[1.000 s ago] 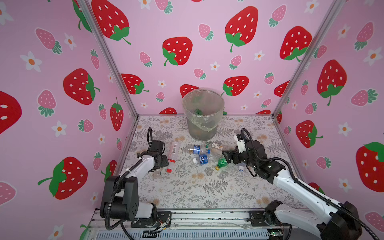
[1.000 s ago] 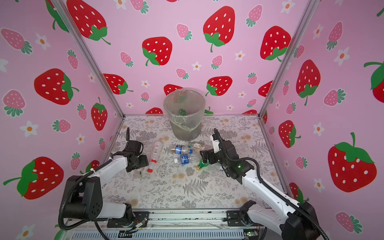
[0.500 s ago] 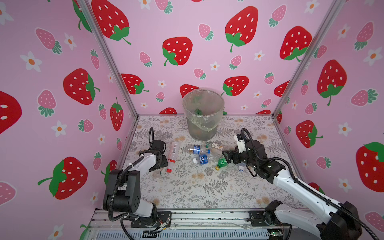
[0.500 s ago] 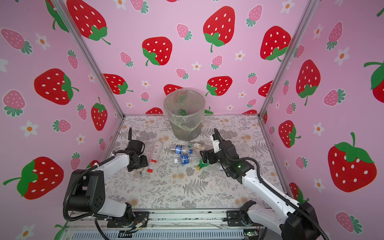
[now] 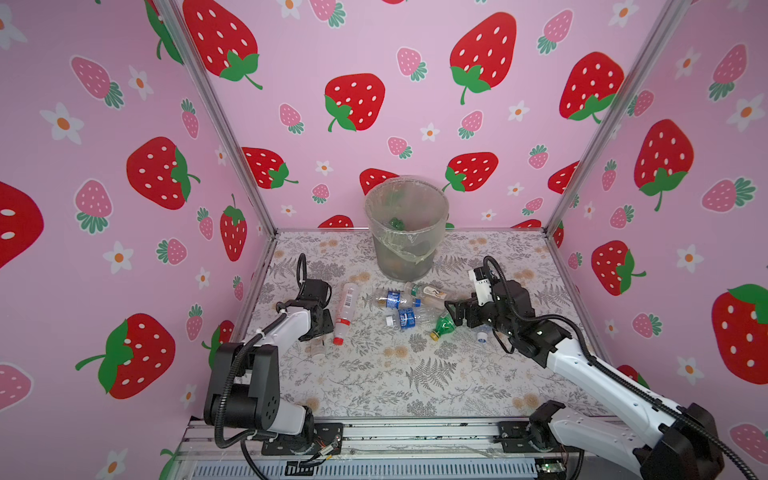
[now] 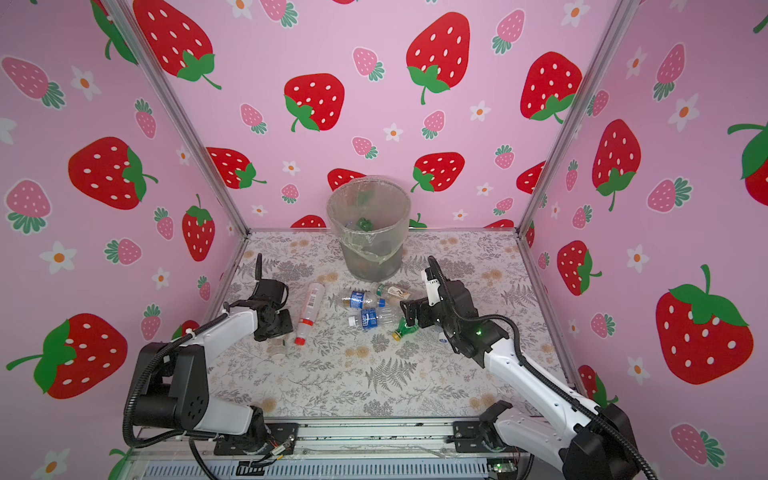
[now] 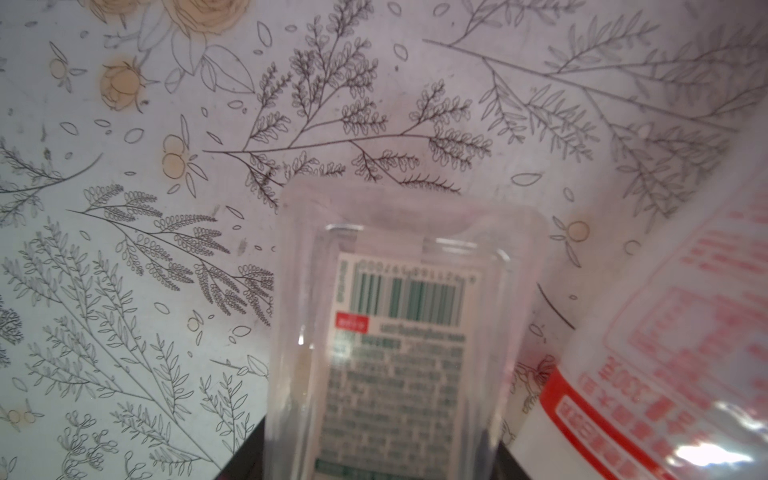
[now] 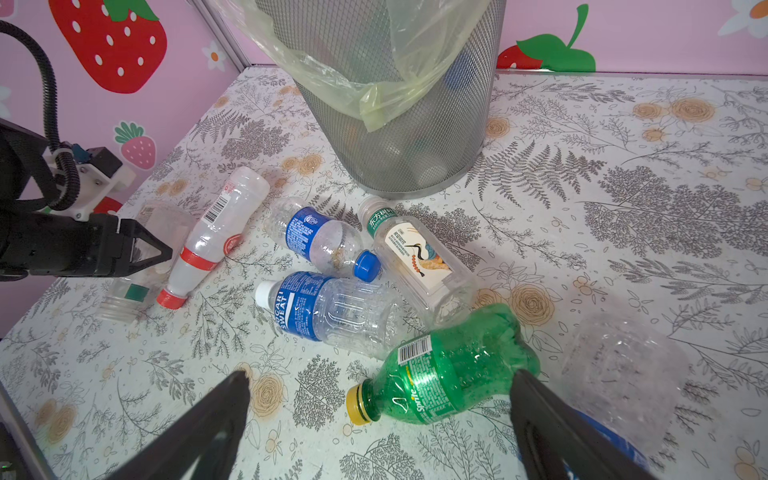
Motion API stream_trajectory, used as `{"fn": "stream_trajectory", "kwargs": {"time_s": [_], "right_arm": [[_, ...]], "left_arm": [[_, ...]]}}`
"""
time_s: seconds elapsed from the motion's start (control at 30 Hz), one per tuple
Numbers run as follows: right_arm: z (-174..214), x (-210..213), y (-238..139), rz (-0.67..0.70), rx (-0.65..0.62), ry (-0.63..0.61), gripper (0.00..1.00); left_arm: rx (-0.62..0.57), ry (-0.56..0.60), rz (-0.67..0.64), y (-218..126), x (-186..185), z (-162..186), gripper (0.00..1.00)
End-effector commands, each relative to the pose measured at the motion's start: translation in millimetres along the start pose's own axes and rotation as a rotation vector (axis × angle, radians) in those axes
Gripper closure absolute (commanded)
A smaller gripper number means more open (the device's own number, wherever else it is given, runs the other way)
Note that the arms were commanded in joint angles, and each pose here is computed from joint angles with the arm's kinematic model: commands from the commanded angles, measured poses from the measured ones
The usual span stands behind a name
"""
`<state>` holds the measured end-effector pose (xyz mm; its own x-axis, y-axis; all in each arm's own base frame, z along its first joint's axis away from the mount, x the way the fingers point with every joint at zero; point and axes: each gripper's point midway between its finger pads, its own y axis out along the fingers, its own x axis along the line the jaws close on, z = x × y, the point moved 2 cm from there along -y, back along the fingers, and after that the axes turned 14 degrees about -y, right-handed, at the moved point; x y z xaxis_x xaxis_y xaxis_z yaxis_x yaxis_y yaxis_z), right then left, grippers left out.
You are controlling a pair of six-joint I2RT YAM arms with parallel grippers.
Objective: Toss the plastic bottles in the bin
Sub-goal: 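Lift the flat clear bottle with the left gripper and carry it over the bin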
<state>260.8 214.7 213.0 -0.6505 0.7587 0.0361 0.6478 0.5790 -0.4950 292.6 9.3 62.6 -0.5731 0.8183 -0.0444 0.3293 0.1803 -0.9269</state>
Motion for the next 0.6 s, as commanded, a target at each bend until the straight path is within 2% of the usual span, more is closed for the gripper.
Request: {"fn": "stream_trajectory", "kwargs": {"time_s": [0.0, 0.33, 0.57], "right_arm": [[-11.1, 0.3, -3.4, -0.005, -0.025, 0.009, 0.01], [-4.9, -1.0, -1.1, 0.0, -0.01, 0.014, 0.01], [-2.2, -7.1, 0.7, 0.036, 0.003, 0.024, 0.01]], "left_arm": [[-0.034, -0.02, 0.028, -12.5, -2.8, -9.4, 0.46], [-0.082, -0.06, 0.153, -46.6, -16.4, -21.8, 0.48], [-0.105, -0.027, 0.327, -81.0, -38.9, -29.5, 0.48]]}}
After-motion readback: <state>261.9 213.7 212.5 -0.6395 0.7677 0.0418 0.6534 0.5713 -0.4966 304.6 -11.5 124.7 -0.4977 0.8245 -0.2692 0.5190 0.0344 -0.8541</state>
